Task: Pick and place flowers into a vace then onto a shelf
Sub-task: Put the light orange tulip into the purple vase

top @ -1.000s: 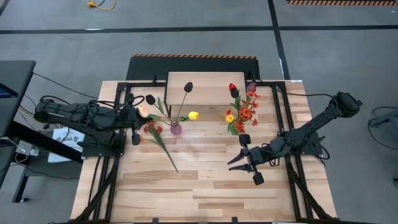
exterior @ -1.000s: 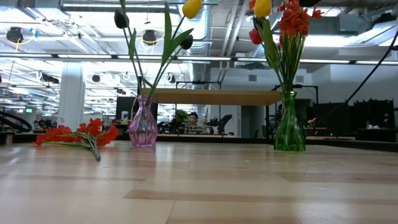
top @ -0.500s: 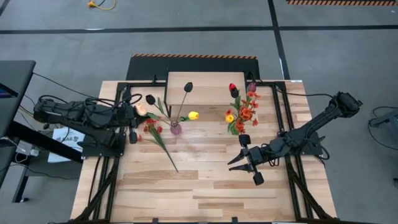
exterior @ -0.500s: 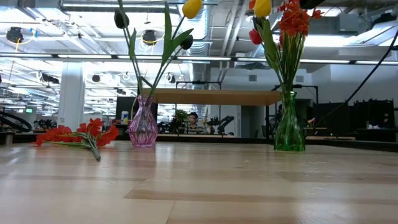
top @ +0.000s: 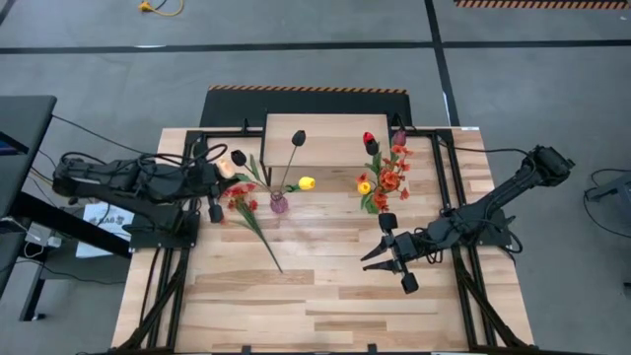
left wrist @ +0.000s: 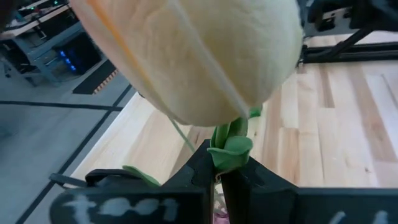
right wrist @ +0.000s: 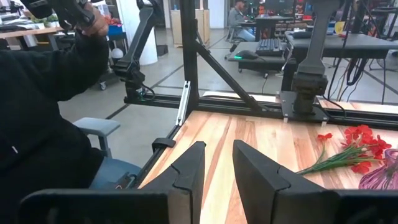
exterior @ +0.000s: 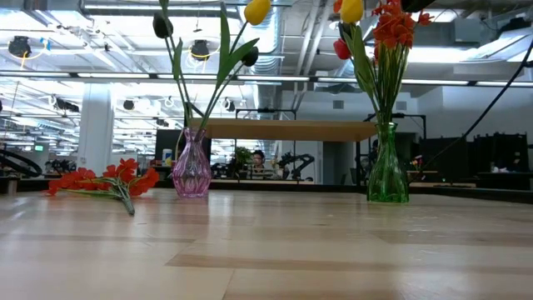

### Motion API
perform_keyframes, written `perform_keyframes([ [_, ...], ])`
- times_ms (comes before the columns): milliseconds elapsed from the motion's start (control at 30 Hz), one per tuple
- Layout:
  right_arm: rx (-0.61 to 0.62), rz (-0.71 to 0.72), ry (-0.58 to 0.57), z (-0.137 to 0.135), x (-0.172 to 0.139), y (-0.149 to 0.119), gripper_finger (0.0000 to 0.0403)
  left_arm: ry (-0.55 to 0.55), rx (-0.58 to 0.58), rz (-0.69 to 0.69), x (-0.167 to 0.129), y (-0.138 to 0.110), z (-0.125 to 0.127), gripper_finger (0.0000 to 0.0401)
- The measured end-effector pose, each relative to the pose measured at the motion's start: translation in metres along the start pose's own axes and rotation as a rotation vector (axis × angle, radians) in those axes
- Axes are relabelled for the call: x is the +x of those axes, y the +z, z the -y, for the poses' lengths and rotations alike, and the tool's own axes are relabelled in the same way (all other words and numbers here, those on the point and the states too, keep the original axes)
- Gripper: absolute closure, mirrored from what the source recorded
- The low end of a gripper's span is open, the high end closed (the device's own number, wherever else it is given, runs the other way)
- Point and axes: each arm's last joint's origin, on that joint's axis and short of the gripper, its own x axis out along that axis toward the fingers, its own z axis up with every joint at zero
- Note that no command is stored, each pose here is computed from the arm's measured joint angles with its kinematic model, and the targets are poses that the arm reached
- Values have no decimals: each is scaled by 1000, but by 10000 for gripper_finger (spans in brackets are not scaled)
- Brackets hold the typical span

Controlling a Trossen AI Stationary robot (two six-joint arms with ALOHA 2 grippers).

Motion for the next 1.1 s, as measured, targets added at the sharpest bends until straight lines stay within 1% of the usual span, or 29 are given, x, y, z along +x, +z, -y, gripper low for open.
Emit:
perform_keyframes([
  [233,0,0,0,0,0,0,327,17,-6,-17,5,0,-3,401],
  [500,0,0,0,0,0,0,327,-30,-24,-53,14,-3,-1,401],
  [933,7,-1,0,0,0,0,327,-23,-28,-79,24,-3,3,400],
  [1033,9,-1,0,0,0,0,327,-32,-40,-78,24,-3,4,391],
  [1100,9,-1,0,0,0,0,327,-46,-40,-84,25,-3,4,376],
])
